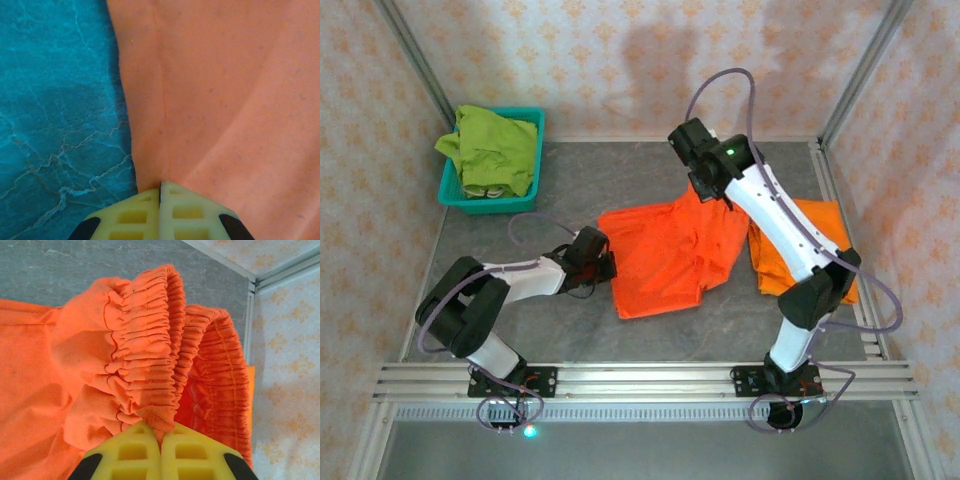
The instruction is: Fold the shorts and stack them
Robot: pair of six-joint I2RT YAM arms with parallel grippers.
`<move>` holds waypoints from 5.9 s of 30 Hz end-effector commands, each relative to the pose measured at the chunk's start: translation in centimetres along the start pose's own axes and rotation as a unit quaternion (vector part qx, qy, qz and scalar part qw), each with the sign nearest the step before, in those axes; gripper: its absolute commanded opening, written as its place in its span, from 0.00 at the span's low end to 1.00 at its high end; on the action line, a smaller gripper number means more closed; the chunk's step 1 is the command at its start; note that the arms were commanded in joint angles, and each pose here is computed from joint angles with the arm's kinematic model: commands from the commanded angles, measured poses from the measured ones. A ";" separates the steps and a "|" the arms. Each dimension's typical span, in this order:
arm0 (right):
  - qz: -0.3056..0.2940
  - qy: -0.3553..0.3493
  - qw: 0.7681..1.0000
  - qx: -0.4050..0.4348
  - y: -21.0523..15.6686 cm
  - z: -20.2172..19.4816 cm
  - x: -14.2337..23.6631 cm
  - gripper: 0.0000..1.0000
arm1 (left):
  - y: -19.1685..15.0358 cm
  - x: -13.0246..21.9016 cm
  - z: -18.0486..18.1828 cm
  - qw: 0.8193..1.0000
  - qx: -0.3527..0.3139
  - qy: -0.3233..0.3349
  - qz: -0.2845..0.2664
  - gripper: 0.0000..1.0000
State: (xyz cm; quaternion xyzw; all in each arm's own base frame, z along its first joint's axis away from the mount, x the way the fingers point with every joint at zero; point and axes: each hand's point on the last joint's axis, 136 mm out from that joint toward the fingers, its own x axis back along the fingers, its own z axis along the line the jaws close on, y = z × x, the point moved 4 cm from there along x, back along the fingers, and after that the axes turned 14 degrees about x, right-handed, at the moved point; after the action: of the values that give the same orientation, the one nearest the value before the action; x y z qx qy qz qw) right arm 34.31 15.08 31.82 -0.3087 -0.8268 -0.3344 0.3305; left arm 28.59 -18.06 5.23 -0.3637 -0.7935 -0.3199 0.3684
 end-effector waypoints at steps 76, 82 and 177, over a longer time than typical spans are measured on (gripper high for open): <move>0.036 0.406 0.744 -0.529 -10.3 12.4 -13.6 0.99 | 7.0 0.3 -13.5 0.971 0.095 -0.217 -0.040 1.00; 0.068 0.402 0.739 -0.536 -13.8 14.3 -14.2 0.99 | 8.0 -1.9 -8.6 0.981 0.102 -0.155 -0.056 1.00; 0.040 0.396 0.872 -0.284 -9.1 9.4 -15.1 0.81 | 1.7 -1.6 -7.0 0.985 -0.167 -0.022 0.023 1.00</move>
State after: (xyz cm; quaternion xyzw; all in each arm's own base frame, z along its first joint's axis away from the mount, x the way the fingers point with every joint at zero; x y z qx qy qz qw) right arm 32.73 11.75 11.78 -0.2776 -0.4982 -0.6332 0.5232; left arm 33.84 -23.68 9.19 -0.4268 -0.7694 -0.3871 0.2756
